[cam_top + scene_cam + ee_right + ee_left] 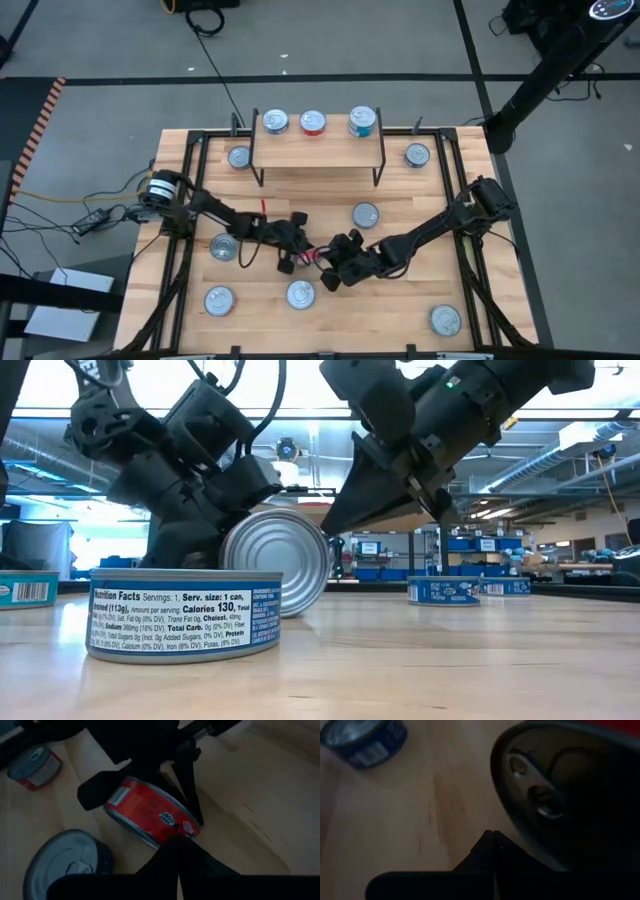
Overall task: Stack canned seafood by type on shelf
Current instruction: Stack the red tuna can on top of the red tuna can on the shelf
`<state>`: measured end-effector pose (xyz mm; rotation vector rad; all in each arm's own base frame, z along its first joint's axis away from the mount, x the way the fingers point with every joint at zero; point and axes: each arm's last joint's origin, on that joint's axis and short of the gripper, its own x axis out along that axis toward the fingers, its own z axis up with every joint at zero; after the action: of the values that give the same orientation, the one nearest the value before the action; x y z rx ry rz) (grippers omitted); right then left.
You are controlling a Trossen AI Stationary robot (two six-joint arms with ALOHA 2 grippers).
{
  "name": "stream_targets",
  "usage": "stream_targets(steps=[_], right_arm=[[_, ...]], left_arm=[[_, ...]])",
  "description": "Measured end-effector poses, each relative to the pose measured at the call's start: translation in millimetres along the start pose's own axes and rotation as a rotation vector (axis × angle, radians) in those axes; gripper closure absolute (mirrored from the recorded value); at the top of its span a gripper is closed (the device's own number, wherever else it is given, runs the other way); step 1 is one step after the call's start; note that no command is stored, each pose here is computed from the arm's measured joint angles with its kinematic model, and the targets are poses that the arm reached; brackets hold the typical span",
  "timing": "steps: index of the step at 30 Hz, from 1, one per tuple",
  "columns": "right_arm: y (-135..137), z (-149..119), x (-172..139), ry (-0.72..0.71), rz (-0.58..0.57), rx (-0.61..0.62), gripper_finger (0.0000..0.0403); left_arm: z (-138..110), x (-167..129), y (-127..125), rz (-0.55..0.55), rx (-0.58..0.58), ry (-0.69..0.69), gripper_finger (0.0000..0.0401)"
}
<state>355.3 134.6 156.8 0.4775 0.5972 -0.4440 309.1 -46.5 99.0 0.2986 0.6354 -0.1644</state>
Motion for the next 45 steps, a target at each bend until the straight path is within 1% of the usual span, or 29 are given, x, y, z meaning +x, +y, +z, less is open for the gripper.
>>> stream_targets(steps=[5, 8, 10, 12, 13, 17, 22, 24, 27, 30, 33, 36, 39, 45], right_arm=[[0.6, 0.2, -0.2, -0.003, 0.003, -0.026, 0.0394], [1.0, 0.5, -0.3, -0.006, 0.006, -0.074, 0.0394], [1.0, 0.3, -0.4, -0.005, 0.005, -0.118, 0.0393], [1.8, -0.4, -1.1, -0.006, 0.008, -0.155, 0.0390], [2.3, -0.8, -1.5, -0.006, 0.010, -0.169, 0.0387], [4.1, -2.7, -3.1, -0.005, 0.016, -0.201, 0.0371], [6.6, -5.6, -5.8, -0.001, 0.023, -0.212, 0.0356], [6.9, -6.5, -6.5, 0.001, 0.021, -0.216, 0.0351], [6.7, -7.1, -6.7, 0.004, 0.019, -0.220, 0.0346], [6.6, -7.2, -6.7, 0.005, 0.018, -0.220, 0.0341], [6.4, -7.2, -6.8, 0.007, 0.015, -0.222, 0.0338], [6.4, -7.2, -6.8, 0.007, 0.016, -0.222, 0.0335], [6.4, -7.2, -6.8, 0.007, 0.016, -0.222, 0.0335], [6.5, -7.1, -6.9, 0.006, 0.016, -0.221, 0.0336]], left_arm=[[1.2, -10.3, 3.4, 0.061, -0.002, 0.070, 0.0400], [2.1, -15.3, 6.5, 0.141, 0.003, 0.107, 0.0400], [2.9, -19.6, 9.1, 0.215, 0.002, 0.133, 0.0400], [6.9, -24.6, 10.4, 0.261, -0.009, 0.128, 0.0400], [9.2, -28.1, 10.7, 0.267, -0.009, 0.127, 0.0400], [18.7, -43.4, 7.8, 0.262, -0.007, 0.116, 0.0400], [32.2, -67.0, -0.7, 0.250, -0.050, 0.080, 0.0400], [36.5, -75.6, -7.9, 0.209, -0.072, 0.062, 0.0400], [39.2, -86.6, -19.2, 0.102, -0.092, 0.061, 0.0400], [44.1, -89.7, -28.7, 0.068, -0.121, 0.020, 0.0395], [51.9, -90.6, -34.7, 0.051, -0.128, -0.055, 0.0375], [54.3, -91.2, -38.7, 0.035, -0.167, -0.080, 0.0343], [54.8, -91.3, -38.1, 0.050, -0.227, -0.087, 0.0303], [49.9, -83.7, -39.8, 0.071, -0.227, -0.056, 0.0209]])
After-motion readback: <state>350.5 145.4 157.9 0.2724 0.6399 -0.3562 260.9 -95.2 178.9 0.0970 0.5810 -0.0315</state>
